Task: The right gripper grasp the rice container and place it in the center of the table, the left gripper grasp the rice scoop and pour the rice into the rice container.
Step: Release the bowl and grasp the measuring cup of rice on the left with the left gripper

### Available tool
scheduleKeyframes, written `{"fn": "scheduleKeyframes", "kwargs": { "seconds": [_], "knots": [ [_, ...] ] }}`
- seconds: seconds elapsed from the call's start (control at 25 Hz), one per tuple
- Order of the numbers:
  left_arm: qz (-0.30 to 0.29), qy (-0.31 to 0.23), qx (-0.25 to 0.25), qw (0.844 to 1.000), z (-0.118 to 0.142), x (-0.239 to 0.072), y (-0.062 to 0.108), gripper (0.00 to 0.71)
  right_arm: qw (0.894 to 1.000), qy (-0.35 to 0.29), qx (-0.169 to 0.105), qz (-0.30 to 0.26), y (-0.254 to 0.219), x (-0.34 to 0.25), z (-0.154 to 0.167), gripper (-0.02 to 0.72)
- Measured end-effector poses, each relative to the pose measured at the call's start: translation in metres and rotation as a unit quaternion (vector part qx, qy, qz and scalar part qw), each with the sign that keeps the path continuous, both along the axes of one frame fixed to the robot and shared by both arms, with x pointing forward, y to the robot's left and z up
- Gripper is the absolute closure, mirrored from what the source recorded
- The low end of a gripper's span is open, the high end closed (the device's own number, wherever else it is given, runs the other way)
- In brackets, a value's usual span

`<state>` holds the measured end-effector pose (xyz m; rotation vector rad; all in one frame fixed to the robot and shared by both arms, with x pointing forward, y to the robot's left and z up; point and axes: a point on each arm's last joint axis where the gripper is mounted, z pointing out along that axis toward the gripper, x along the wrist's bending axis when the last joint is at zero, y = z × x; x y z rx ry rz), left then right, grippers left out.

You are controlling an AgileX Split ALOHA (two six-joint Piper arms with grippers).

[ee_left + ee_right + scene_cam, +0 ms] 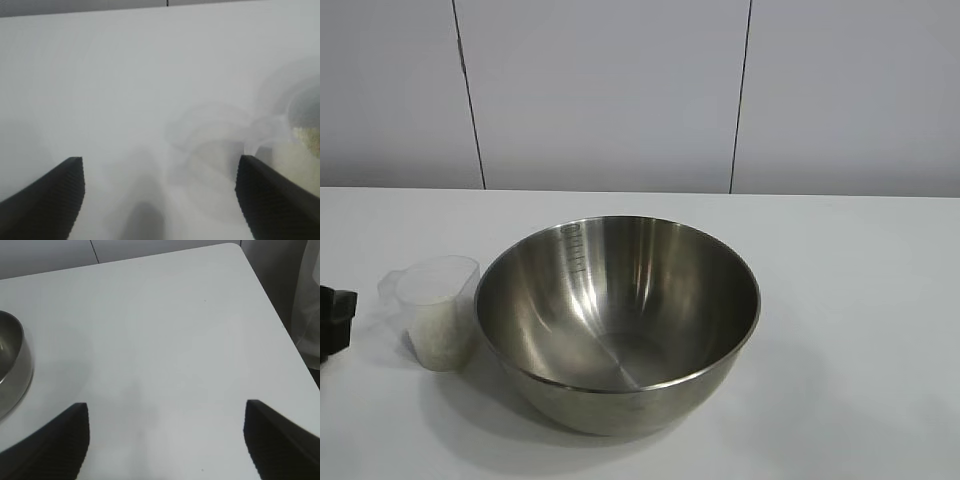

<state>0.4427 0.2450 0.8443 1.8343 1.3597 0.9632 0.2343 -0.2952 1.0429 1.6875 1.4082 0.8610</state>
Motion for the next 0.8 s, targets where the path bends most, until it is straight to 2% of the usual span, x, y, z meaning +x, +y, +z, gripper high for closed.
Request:
{"fn": "scheduleKeyframes", "kwargs": {
  "seconds": [0.36,0.8],
  "knots": [
    [-0.011,0.013,0.013,1.0,-0.014,0.009,-0.004,0.116,1.0,0.0,0.0,0.0,0.0,0.0,0.0,0.126],
    [-0.024,-0.026,0.023,0.999,-0.01,0.032,-0.013,0.116,1.0,0.0,0.0,0.0,0.0,0.0,0.0,0.126]
  ]
}}
